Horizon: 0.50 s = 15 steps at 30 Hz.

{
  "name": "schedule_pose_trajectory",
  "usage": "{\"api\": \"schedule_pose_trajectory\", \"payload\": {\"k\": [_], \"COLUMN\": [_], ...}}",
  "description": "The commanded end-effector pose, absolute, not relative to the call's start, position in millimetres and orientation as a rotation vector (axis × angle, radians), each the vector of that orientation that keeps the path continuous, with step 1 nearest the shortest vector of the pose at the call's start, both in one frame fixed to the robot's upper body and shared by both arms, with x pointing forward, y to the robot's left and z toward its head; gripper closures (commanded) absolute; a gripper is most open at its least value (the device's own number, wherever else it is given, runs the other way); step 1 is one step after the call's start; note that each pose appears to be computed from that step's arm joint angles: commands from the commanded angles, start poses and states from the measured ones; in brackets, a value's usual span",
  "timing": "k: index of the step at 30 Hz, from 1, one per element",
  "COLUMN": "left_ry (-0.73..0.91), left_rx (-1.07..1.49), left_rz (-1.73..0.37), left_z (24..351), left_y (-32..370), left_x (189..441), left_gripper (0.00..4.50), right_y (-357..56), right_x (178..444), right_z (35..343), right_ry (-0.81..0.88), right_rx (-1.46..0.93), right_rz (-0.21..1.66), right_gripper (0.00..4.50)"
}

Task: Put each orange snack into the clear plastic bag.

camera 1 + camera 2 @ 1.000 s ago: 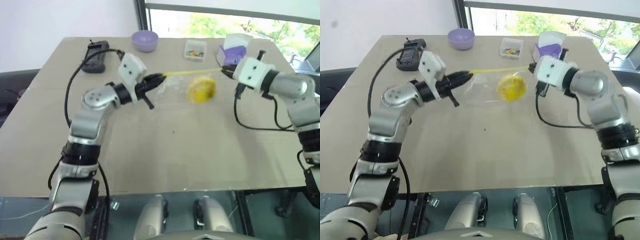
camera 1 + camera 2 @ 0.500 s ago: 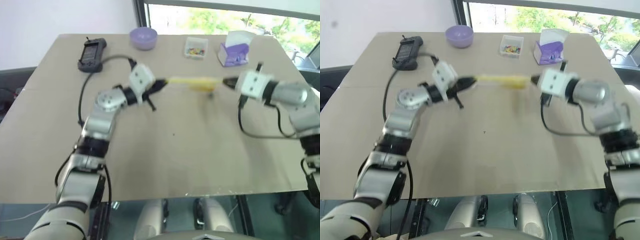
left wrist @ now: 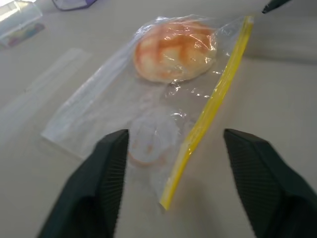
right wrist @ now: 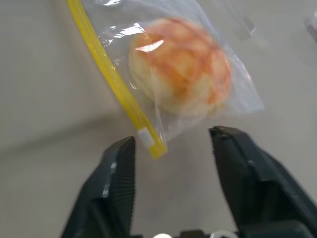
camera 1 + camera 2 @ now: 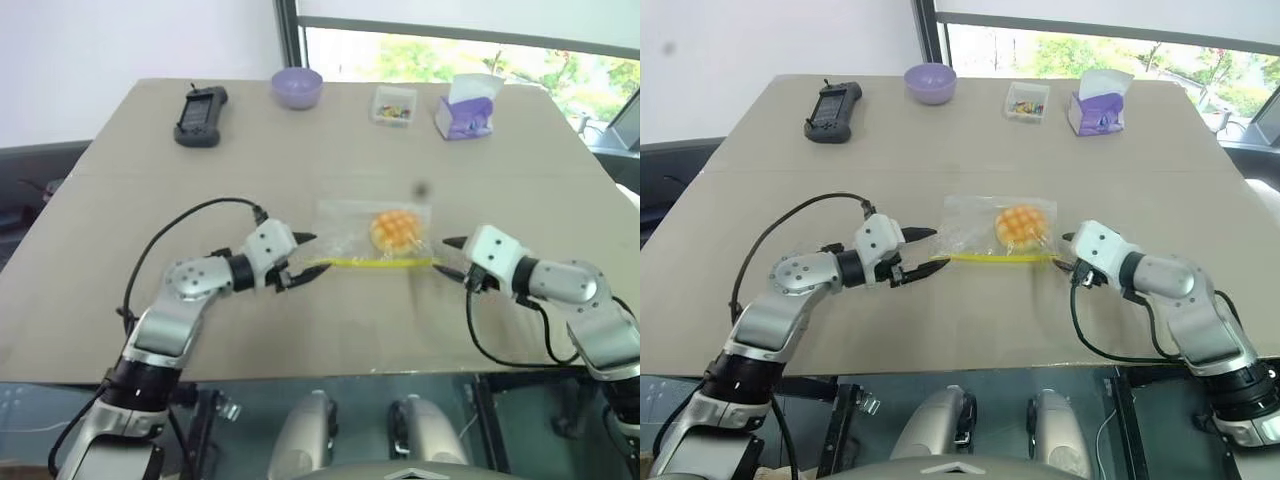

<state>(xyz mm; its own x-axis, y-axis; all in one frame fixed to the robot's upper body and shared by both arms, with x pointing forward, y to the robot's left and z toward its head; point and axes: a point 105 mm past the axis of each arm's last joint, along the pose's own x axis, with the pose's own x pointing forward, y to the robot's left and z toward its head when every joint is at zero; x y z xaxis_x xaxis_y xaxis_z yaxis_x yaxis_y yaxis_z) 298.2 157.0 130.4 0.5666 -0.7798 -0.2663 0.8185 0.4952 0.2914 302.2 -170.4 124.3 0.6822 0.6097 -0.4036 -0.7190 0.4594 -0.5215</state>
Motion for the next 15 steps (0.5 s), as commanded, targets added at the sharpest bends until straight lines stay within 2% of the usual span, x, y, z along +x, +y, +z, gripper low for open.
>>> {"api": "schedule_pose_trajectory", "payload": {"k": [1, 2, 8, 15], "left_ry": [0.066, 0.078, 0.101, 0.133], "left_rx": [0.361, 0.352, 0.316, 0.306], "left_rz": [-0.935, -0.928, -0.806, -0.811], "left_z": [159.4, 159.8, 172.7, 179.0], "left_y": [177.4, 180.8, 221.5, 232.9], "left_x": [283.6, 280.4, 268.0, 261.1], "left_gripper": [0.00, 0.00, 0.00, 0.00], "right_y": [-196.4, -199.9, -227.9, -234.5], "right_x": [297.3, 295.5, 269.4, 261.4], "right_z": [148.8, 149.8, 165.7, 176.5], "right_ry": [0.143, 0.147, 0.171, 0.158], "right_rx": [-0.642, -0.620, -0.415, -0.370], "right_rz": [0.760, 0.756, 0.784, 0.805], "right_gripper": [0.26, 0.12, 0.12, 0.12]}}
